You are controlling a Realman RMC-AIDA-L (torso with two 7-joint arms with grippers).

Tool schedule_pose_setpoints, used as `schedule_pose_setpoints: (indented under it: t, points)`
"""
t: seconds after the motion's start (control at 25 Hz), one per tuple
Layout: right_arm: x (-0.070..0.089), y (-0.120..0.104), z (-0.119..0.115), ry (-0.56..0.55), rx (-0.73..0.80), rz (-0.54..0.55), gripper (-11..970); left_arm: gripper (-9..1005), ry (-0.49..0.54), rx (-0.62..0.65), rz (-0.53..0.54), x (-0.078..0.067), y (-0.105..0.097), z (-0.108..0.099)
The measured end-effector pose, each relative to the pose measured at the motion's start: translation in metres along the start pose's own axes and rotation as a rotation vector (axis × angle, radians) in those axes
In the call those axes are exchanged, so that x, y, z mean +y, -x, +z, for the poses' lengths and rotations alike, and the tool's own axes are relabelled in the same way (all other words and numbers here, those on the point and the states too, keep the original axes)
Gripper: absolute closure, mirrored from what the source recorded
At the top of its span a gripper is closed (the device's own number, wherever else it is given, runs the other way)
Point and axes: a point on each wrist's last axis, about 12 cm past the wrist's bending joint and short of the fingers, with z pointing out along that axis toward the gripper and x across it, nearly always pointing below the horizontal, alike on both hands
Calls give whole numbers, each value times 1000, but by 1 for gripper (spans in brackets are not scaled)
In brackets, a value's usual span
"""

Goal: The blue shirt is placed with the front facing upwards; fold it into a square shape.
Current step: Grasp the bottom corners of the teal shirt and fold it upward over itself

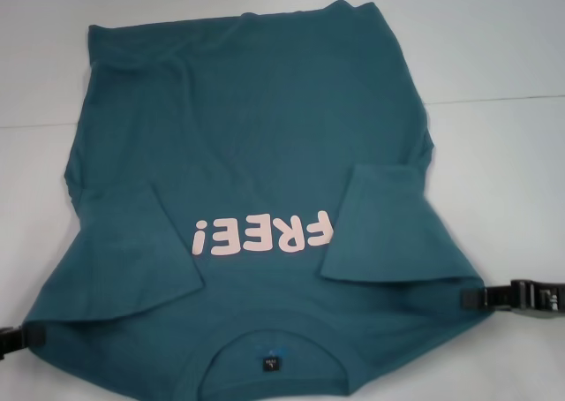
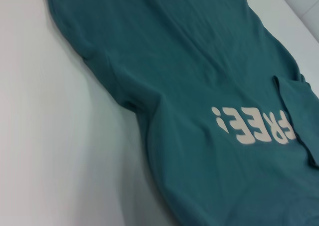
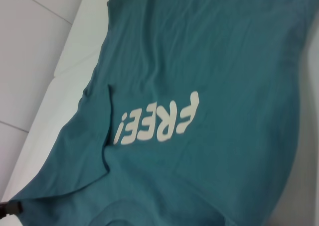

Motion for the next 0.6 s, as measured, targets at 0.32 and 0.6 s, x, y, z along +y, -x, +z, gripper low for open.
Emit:
schedule_pose_setpoints:
  t: [0.32,0.6]
  points:
    - [-10,-28,-24,9,27,39,899,978,-70,35,-20,-6,-12,-11]
    - [-22,-50,-49,-13,-4,75,900,979,-112,66,-48,-8,-22,-21]
